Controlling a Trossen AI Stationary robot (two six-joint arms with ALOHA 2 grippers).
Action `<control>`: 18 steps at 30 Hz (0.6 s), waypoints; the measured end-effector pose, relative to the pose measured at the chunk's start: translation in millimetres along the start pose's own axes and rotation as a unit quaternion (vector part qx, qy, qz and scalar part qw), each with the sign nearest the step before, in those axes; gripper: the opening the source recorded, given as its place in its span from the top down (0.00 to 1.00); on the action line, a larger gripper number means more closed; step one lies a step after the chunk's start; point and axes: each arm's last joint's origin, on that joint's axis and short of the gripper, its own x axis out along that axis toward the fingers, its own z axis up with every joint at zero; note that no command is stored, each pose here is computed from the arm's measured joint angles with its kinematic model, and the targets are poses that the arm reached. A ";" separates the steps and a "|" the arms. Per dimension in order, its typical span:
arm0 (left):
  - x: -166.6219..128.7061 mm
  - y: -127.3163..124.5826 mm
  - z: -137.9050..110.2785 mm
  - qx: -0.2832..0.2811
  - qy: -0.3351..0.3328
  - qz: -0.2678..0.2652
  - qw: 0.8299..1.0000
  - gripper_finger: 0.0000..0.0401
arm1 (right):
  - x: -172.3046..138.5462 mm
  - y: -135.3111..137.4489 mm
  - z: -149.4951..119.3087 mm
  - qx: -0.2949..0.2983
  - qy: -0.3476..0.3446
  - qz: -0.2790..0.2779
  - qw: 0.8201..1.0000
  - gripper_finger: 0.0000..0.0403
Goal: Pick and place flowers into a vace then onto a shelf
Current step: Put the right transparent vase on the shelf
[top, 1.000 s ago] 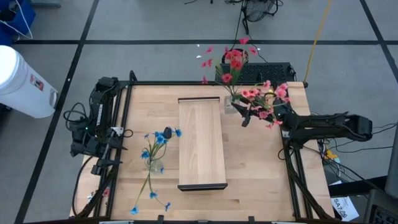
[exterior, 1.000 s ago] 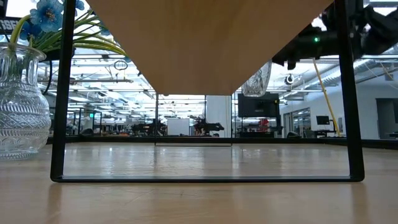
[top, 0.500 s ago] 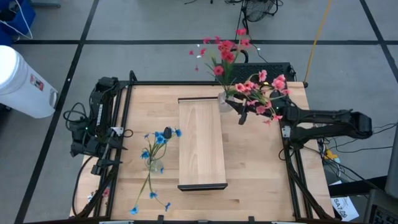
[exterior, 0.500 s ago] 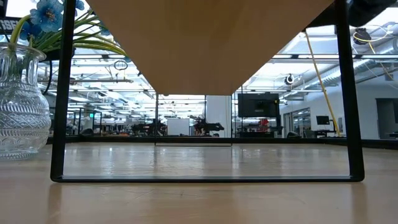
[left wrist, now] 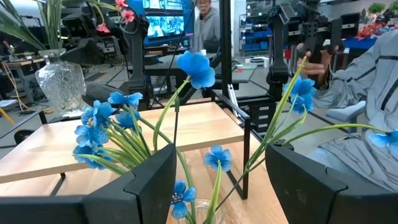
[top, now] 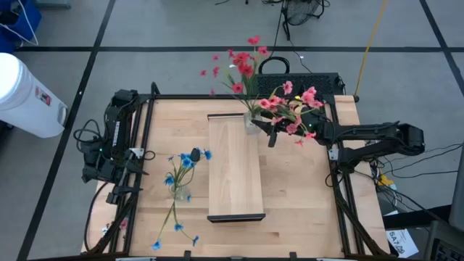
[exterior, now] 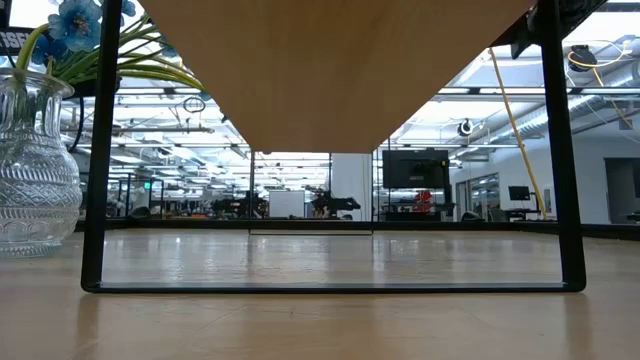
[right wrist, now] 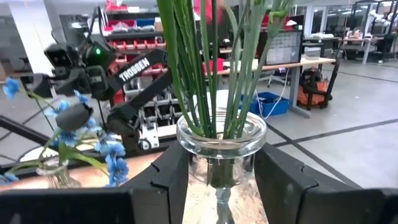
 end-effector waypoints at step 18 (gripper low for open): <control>0.0 0.0 0.0 0.000 0.000 0.000 1.000 0.38 | 6.9 4.3 -7.9 -0.005 0.010 0.007 1.000 0.65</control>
